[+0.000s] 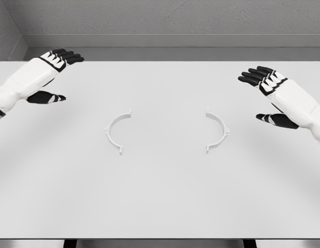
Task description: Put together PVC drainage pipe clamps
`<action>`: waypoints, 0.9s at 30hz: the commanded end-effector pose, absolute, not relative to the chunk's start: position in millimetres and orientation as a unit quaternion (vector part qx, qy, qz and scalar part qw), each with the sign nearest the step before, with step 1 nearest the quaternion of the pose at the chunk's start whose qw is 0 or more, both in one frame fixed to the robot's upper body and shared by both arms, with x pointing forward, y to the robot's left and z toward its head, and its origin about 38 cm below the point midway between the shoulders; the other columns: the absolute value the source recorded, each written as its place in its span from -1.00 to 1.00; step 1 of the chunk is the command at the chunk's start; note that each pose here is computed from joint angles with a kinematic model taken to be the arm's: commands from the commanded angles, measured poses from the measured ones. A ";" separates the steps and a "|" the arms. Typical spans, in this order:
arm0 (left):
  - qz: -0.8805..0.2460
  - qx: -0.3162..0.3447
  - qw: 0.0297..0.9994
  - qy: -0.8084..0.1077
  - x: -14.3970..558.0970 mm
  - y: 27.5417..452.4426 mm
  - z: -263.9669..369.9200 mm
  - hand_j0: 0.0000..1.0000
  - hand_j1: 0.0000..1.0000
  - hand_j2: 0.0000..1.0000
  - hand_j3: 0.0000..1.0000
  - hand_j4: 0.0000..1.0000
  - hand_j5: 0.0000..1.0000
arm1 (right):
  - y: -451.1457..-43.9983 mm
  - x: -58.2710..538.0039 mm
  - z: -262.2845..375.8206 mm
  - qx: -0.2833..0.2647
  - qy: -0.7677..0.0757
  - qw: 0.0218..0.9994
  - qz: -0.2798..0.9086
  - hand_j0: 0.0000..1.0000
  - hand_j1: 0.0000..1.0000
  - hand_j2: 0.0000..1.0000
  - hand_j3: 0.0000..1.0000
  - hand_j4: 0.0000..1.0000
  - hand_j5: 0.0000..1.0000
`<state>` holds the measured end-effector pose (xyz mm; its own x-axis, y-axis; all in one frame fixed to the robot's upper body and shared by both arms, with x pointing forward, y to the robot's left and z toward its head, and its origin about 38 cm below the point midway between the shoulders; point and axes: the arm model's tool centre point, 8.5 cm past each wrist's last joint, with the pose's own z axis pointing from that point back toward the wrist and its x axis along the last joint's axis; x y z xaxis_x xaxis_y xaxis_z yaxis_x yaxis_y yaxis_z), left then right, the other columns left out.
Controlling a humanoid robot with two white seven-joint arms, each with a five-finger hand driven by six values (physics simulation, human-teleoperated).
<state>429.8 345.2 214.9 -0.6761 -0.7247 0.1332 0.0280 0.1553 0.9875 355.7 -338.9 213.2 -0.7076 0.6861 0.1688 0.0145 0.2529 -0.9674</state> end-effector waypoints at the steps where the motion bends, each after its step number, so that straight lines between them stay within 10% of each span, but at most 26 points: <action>1: -0.607 0.237 0.313 -0.691 428.1 335.4 206.3 1.00 1.00 1.00 1.00 1.00 1.00 | -342.9 357.0 209.8 -0.239 -0.731 0.306 0.561 1.00 1.00 1.00 1.00 1.00 1.00; 27: -0.644 0.152 0.315 -0.680 405.5 286.5 152.4 1.00 1.00 1.00 1.00 1.00 1.00 | -312.9 411.8 130.8 -0.226 -0.631 0.369 0.644 1.00 1.00 1.00 1.00 1.00 1.00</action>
